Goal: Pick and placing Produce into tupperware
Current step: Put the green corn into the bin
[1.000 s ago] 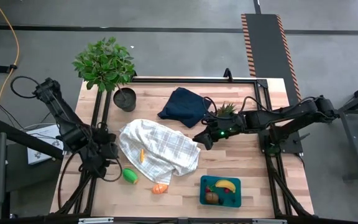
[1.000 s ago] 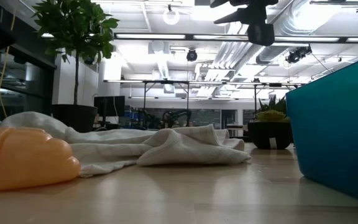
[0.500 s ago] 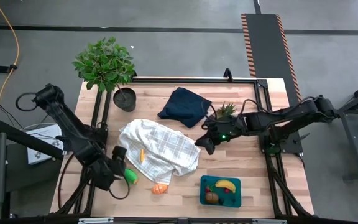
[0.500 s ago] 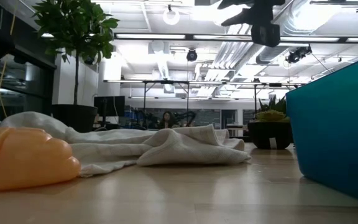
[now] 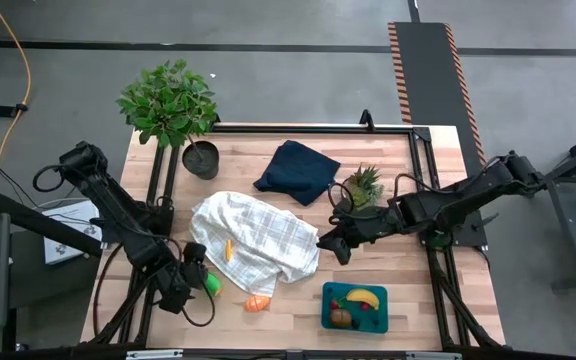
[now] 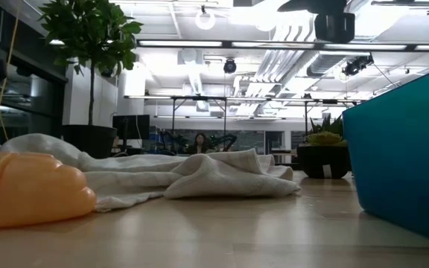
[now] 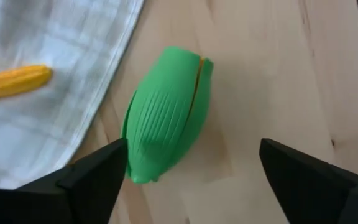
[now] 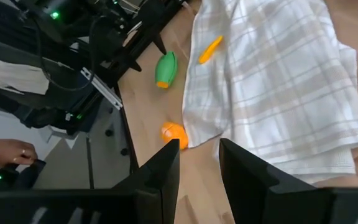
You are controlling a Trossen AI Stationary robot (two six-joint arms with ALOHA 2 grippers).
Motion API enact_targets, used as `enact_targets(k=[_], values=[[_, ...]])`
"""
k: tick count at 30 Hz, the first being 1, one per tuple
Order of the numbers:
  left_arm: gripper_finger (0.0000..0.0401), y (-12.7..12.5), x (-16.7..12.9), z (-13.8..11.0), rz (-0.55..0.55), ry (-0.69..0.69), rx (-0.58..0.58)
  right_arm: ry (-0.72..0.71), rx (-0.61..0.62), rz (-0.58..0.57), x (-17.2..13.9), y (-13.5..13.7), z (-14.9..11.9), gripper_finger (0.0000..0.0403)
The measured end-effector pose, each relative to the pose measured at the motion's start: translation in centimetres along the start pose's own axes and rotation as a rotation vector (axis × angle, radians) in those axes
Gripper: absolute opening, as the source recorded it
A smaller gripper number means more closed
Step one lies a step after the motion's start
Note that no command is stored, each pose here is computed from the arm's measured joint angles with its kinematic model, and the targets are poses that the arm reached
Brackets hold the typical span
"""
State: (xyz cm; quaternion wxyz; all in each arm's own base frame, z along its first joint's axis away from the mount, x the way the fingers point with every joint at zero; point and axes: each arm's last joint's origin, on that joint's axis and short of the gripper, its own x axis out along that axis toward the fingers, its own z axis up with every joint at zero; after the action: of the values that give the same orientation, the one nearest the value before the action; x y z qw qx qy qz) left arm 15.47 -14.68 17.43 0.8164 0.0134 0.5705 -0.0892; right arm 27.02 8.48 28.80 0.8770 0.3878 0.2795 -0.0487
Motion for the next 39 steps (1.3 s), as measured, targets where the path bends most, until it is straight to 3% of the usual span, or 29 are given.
enact_targets(k=[5, 14, 26, 39], values=[[0.0377, 0.2, 0.4, 0.4, 0.031, -0.027, 0.037, 0.003, 0.004, -0.009, 0.0, -0.1, 0.0, 0.0103], [0.0352, 1.6, 2.4, 1.6, 0.056, 0.024, 0.111, -0.003, 0.011, -0.017, 0.0, -0.1, 0.0, 0.0103], [0.0343, 1.7, 3.5, 1.8, -0.002, 0.076, 0.140, -0.020, 0.014, -0.035, 0.0, -0.1, -0.2, 0.0103], [0.0262, 1.6, 3.8, 1.7, -0.046, 0.114, 0.130, -0.020, -0.002, -0.041, -0.1, 0.0, -0.4, 0.0103]])
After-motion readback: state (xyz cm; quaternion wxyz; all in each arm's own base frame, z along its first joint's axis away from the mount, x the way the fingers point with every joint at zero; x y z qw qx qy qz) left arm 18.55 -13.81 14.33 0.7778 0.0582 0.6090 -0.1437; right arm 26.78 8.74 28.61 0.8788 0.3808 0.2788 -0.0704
